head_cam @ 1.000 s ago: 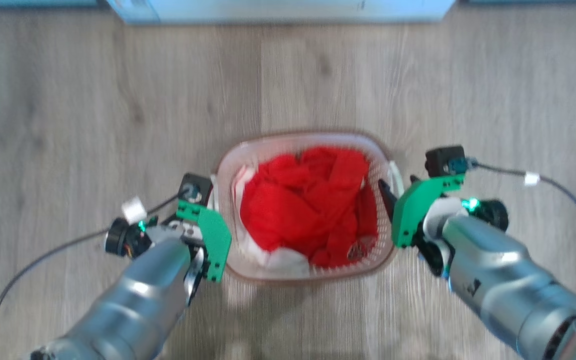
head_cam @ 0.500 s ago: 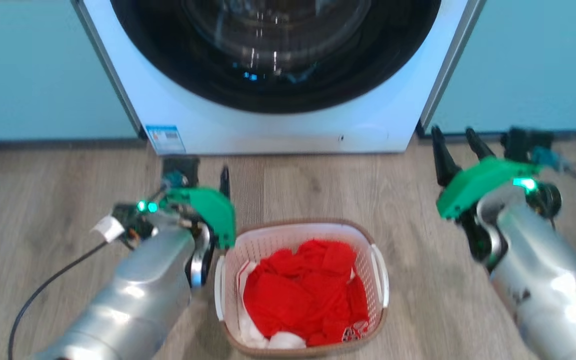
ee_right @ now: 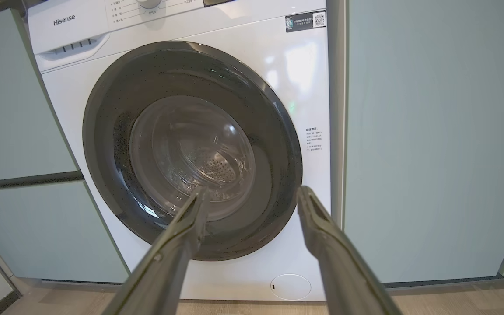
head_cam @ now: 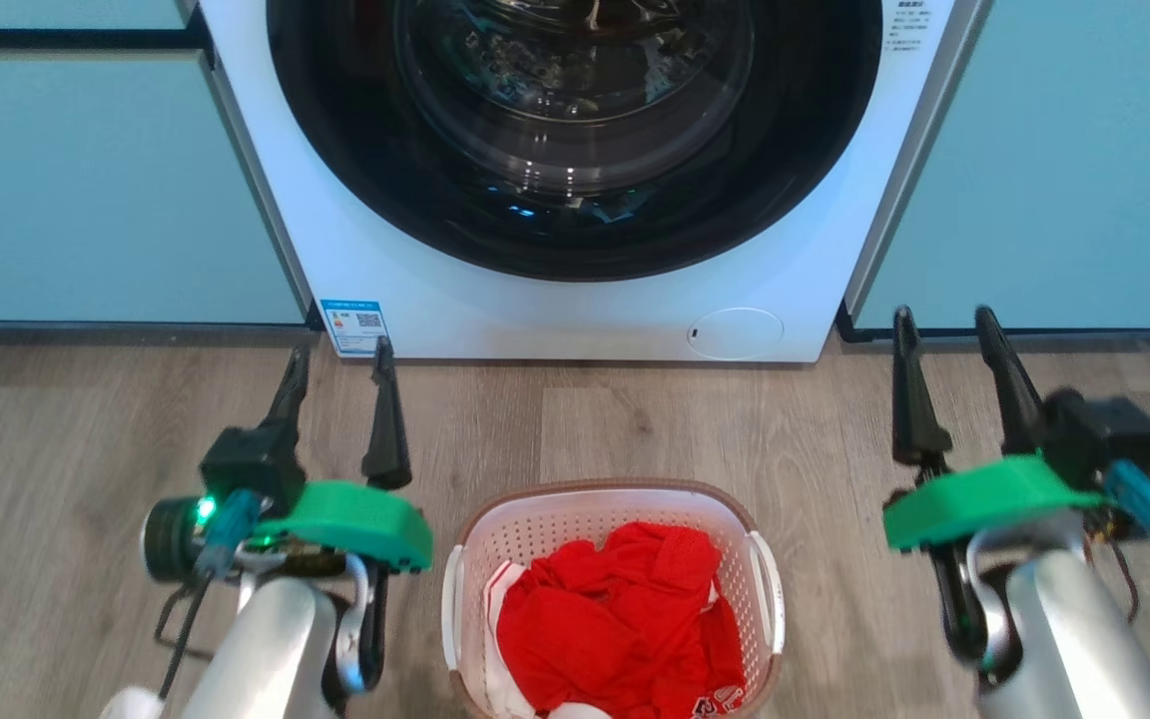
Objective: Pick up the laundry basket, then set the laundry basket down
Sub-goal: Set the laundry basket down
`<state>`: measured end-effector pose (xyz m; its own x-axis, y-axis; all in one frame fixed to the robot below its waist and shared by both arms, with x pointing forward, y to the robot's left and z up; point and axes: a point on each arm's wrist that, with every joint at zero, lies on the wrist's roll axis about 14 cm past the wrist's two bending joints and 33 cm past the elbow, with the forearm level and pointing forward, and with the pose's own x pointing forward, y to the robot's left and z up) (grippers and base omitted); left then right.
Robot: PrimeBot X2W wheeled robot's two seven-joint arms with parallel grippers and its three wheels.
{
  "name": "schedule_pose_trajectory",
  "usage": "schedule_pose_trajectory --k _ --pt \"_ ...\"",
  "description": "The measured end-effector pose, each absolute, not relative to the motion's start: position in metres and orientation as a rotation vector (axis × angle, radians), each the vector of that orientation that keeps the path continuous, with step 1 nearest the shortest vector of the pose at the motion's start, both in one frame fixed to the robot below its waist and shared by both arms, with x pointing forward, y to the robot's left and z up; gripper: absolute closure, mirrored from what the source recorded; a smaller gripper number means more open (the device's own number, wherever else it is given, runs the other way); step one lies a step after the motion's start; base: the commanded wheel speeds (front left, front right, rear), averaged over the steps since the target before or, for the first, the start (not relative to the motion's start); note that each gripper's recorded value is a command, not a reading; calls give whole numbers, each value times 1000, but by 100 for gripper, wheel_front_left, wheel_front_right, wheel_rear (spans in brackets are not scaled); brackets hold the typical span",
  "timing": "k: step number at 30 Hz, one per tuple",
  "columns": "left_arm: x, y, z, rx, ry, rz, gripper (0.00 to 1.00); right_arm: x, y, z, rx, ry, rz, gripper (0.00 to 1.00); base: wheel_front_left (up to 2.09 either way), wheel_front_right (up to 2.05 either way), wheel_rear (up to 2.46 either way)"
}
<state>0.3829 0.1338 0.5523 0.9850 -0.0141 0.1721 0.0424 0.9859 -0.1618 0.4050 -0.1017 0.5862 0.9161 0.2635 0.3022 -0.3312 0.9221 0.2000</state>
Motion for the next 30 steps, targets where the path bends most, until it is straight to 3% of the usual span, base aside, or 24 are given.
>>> schedule_pose_trajectory --k 11,30 --pt "346 152 520 -184 -105 19 0 375 -118 561 193 -230 248 0 0 0 0" --pt "346 128 525 -186 -117 -83 0 368 -124 562 218 -234 225 0 0 0 0"
